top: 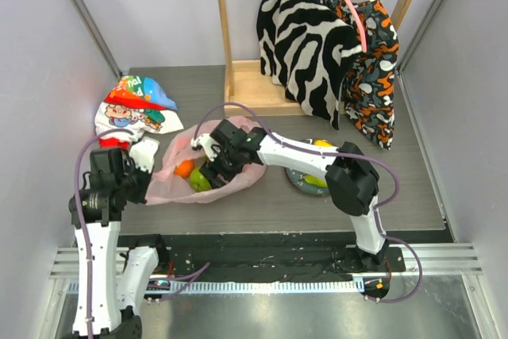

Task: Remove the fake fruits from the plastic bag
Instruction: Adjust the plastic bag at the center of the board.

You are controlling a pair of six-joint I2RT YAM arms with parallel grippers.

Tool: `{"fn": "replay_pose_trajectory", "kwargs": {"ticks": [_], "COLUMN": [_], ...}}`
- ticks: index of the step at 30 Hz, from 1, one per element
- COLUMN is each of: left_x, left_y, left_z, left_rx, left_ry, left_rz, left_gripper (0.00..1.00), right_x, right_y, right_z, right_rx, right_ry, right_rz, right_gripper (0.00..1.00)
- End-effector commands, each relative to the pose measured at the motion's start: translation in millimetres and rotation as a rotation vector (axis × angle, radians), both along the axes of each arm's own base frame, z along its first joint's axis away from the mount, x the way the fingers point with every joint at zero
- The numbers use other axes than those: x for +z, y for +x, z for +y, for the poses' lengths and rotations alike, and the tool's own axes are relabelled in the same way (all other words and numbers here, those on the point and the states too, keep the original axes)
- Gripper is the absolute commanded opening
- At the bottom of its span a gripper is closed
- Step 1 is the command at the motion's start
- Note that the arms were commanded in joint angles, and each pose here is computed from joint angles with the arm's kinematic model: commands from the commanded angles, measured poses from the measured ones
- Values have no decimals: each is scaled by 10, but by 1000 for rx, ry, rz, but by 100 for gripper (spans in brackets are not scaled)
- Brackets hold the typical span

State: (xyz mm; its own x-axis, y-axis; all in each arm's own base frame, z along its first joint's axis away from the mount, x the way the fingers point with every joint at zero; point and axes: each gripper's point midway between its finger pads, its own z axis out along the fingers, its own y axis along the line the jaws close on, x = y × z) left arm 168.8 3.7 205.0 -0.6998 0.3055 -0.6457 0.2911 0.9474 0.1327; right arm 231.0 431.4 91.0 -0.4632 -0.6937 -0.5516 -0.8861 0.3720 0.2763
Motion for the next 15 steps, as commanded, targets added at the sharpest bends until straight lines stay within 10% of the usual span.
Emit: {"fn": "replay_pose_trajectory", "kwargs": {"ticks": [1, 15], "left_x": [-197, -161], "left_y": [-290, -333], "left_z": [131, 76], "left_rx": [-103, -45], "left_ry": [144, 87], "left_rz": [62, 34], "left_gripper": [0, 0], "right_x": [368, 461], "right_y": [-52, 260], "right_z": [-12, 754], "right_rx": [-3, -108], "right_ry": [57, 150], "right_rz": [-117, -131], "right_gripper": [74, 88]}}
